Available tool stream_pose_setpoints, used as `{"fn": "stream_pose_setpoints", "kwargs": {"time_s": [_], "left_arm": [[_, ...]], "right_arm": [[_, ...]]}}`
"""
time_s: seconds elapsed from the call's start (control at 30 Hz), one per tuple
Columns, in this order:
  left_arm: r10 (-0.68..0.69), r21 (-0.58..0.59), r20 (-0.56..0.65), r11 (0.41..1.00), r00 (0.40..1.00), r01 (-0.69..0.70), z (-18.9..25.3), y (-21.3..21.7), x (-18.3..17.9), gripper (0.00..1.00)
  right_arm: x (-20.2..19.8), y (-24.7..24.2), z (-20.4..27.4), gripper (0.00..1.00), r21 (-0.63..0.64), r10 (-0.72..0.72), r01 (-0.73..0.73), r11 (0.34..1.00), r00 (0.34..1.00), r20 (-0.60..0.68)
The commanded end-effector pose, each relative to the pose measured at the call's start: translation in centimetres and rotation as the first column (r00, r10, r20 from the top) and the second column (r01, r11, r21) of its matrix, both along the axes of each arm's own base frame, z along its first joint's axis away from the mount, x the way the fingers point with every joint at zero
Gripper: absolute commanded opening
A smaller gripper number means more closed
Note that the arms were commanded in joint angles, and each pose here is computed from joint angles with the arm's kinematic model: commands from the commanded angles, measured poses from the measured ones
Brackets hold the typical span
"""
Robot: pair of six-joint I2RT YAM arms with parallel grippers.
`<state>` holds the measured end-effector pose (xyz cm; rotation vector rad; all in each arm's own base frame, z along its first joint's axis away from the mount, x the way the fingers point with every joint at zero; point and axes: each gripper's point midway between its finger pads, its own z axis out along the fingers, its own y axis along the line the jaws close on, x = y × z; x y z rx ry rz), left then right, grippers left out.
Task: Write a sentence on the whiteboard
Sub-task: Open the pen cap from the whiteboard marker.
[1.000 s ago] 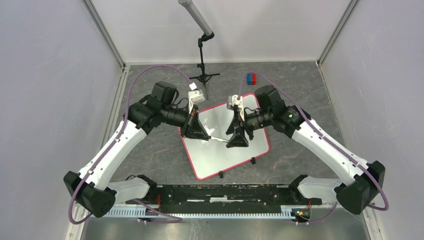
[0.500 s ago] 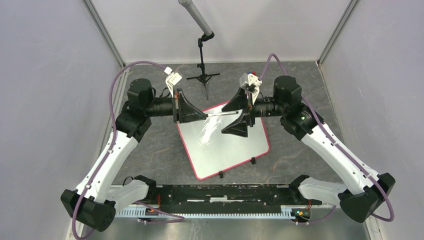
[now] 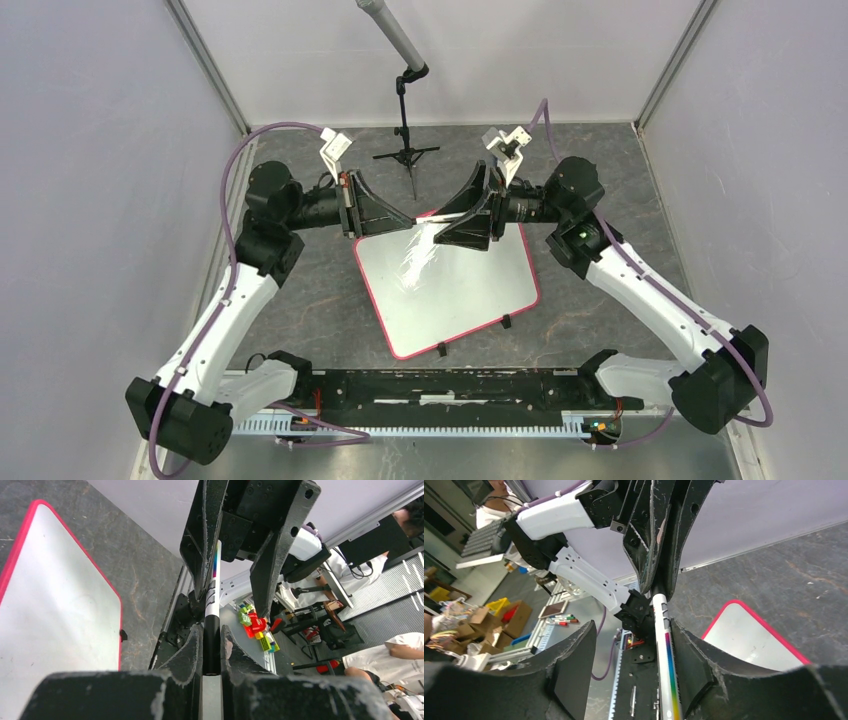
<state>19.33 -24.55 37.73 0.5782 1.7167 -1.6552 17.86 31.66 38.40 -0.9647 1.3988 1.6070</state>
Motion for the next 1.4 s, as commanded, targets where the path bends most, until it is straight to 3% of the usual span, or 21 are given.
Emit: {"fn": "stream_pose_setpoints", "kwargs": {"time_s": [0.0,0.43,0.73,0.87,0.97,1.2,1.37], "left_arm": [[0.001,-0.025,-0.035,1.0,0.999,-0.002,0.4,0.0,0.4,0.02],[-0.051,-0.027,-0.055,0.998,0.997,0.049,0.1,-0.5,-0.4,0.02],[-0.068,-0.023,-0.052,0.997,0.996,0.067,-0.2,-0.8,-0.7,0.02],[-0.048,0.011,-0.021,0.999,0.999,0.048,-0.4,-0.6,-0.8,0.02],[-0.006,0.064,-0.013,0.998,1.0,0.007,-1.4,-0.2,-0.5,0.02],[0.0,0.067,-0.025,0.998,1.0,0.002,-1.6,-0.2,-0.5,0.02],[0.007,0.074,-0.016,0.997,1.0,-0.006,-1.7,-0.1,-0.7,0.02]], "right_arm": [[-1.5,-0.1,1.2,0.59,0.054,0.074,-0.073,0.996,0.997,-0.02],[-1.1,0.3,0.6,0.46,0.055,0.067,-0.064,0.996,0.996,-0.054],[0.1,0.9,-0.2,0.44,0.027,0.03,-0.029,0.999,0.998,-0.06],[0.6,0.9,-1.2,0.51,-0.014,0.006,-0.007,1.0,0.998,-0.056],[0.6,0.8,-1.1,0.48,-0.023,-0.003,0.002,1.0,0.999,-0.04],[0.8,0.7,-1.1,0.4,-0.028,-0.01,0.009,1.0,0.999,-0.04],[0.8,0.5,-1.1,0.44,-0.028,-0.008,0.007,1.0,0.999,-0.041]]}}
